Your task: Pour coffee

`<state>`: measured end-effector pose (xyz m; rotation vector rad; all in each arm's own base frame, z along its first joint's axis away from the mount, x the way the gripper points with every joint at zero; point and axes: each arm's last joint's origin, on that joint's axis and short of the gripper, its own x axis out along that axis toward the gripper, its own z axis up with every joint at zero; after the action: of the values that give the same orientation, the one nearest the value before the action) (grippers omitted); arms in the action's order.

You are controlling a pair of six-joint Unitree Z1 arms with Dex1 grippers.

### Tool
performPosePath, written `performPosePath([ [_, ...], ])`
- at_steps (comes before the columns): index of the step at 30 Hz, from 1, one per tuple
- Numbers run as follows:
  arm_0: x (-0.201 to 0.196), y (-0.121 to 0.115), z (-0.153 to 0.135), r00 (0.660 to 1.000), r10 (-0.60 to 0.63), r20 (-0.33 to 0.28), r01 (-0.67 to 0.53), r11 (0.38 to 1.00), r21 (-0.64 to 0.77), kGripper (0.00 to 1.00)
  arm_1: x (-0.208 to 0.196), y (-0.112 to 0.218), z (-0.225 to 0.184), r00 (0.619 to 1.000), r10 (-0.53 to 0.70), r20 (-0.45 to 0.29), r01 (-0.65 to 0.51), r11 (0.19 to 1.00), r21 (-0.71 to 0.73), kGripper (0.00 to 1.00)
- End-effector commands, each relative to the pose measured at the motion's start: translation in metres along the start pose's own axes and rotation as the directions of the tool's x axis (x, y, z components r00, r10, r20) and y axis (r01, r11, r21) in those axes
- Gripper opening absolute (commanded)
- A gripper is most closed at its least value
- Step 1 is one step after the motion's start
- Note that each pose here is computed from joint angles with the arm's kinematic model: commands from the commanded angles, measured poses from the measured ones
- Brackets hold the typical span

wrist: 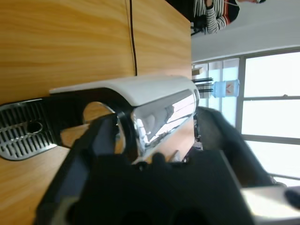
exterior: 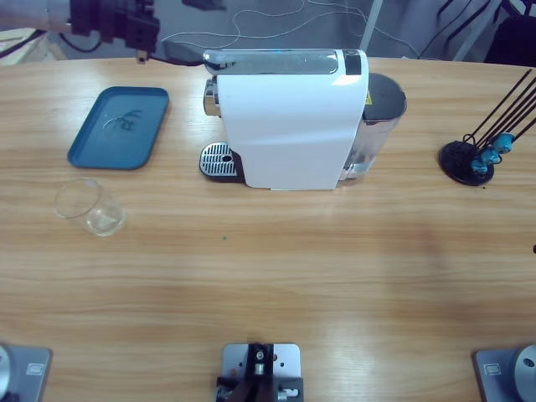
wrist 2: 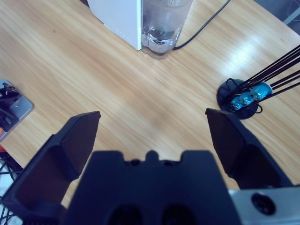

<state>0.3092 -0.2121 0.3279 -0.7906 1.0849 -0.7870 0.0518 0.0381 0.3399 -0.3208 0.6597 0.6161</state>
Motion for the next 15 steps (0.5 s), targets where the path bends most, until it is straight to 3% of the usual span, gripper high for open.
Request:
performPosePath([
  [1,0.003,0.007,-0.017,0.995,-0.034,-0.096,0.030,0.999,-0.043,0.471,0.007,-0.001,0.000,0.999,-0.013,-0.045,0.014,1.000,0.014,1.000],
  [3,0.000,0.008,-0.020,0.995,-0.032,-0.095,0.027,0.999,-0.045,0.471,0.007,-0.001,0.000,0.999,-0.013,-0.045,0.014,1.000,0.014,1.000],
  [4,0.000,0.008,-0.021,0.995,-0.031,-0.096,0.026,0.999,-0.048,0.411,0.006,-0.001,0.000,0.999,-0.013,-0.045,0.014,1.000,0.015,1.000],
  [6,-0.001,0.008,-0.023,0.995,-0.031,-0.097,0.027,0.998,-0.050,0.008,0.006,-0.001,0.000,0.999,-0.014,-0.043,0.015,1.000,0.015,1.000],
  [15,-0.013,-0.011,-0.021,0.994,-0.104,-0.043,0.105,0.994,0.018,0.000,0.003,-0.001,-0.003,0.999,-0.017,-0.028,0.017,1.000,0.016,1.000],
])
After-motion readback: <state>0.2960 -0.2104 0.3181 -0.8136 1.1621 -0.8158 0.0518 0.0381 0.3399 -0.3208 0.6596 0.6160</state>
